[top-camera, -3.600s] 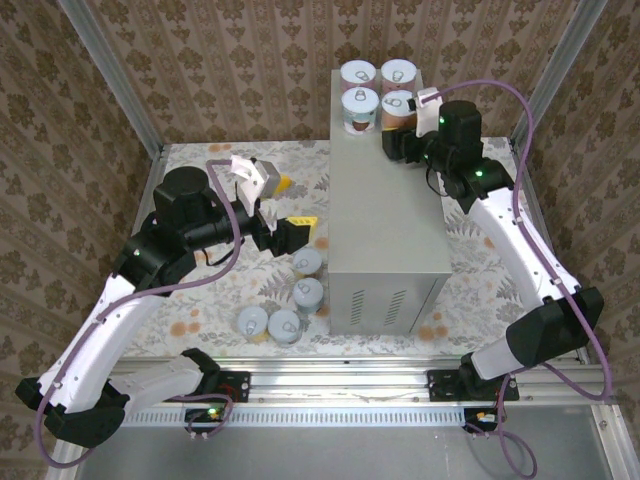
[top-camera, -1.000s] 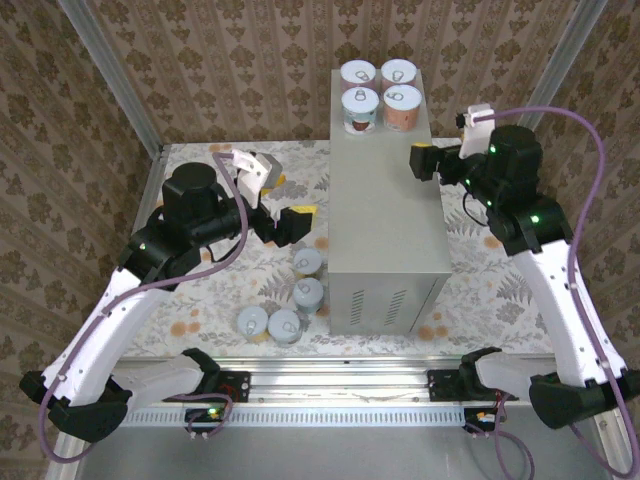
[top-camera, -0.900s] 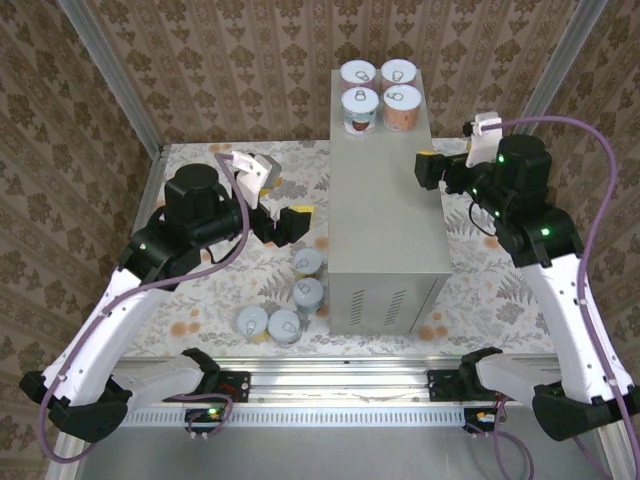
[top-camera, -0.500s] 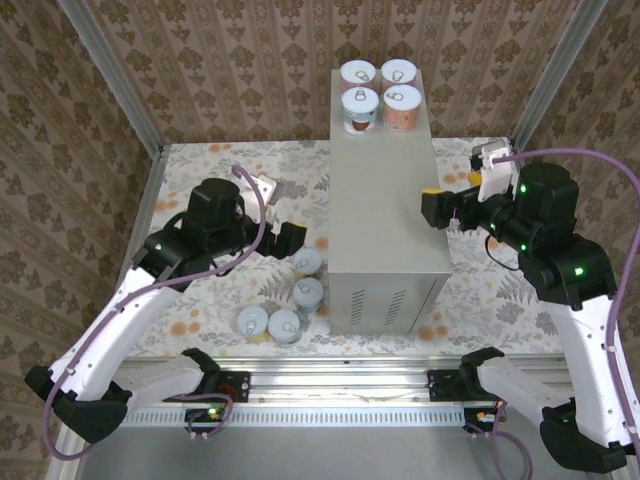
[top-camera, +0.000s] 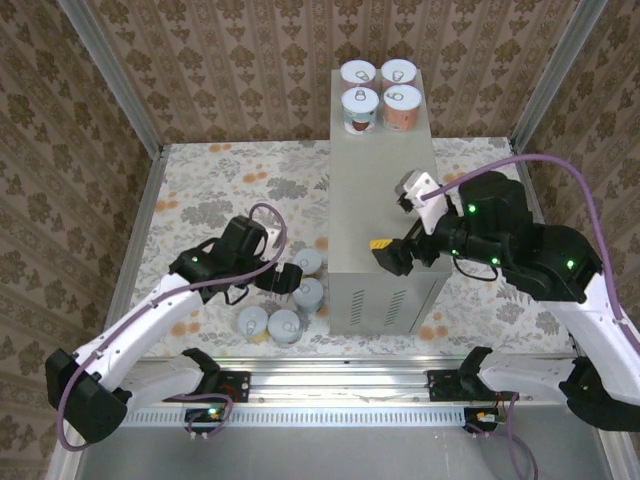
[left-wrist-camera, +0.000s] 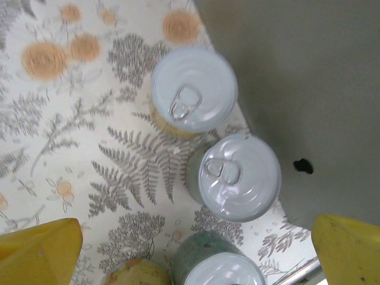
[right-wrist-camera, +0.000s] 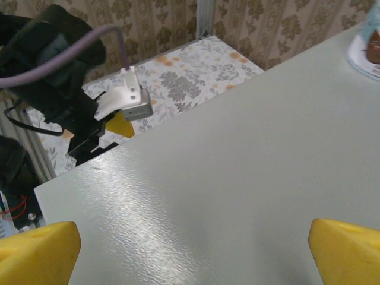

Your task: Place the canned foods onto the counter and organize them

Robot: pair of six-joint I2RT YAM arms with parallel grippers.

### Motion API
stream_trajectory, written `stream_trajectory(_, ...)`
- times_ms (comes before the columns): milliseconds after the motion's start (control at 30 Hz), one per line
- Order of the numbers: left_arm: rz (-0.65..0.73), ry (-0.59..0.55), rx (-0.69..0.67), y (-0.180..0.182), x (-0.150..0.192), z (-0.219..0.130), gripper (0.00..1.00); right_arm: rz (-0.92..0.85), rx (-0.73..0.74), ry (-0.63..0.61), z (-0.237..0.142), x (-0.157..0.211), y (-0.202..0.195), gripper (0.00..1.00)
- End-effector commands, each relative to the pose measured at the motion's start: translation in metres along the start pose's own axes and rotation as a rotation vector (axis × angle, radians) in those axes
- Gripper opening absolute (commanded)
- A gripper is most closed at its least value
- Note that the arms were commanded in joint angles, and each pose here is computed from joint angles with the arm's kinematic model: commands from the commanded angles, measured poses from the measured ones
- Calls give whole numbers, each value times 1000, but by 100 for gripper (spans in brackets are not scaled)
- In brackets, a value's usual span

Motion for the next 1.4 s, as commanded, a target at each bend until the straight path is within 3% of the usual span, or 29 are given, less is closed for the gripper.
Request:
stream_trajectory(0, -72, 12, -11, -1, -1, 14, 100, -66, 35, 38, 1, -2, 6, 100)
stream_trajectory(700, 80, 103, -76, -16, -35, 95, 100, -121, 20, 56, 14, -12, 28, 100)
stream_trajectory(1367, 75, 150, -97, 2, -41, 135, 100, -154, 54, 68, 20, -18, 25, 100)
Point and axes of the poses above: each hand's point on the last joint's axis, 136 mm out from that joint toward the fingers, its own z axis out along the fingers, its own y axis along the line the jaws close on, x = y × z, the point moved 8 cm from there along -z, back along the fingers, and after that the axes turned 5 degrees about -z, right-handed, at the moved point
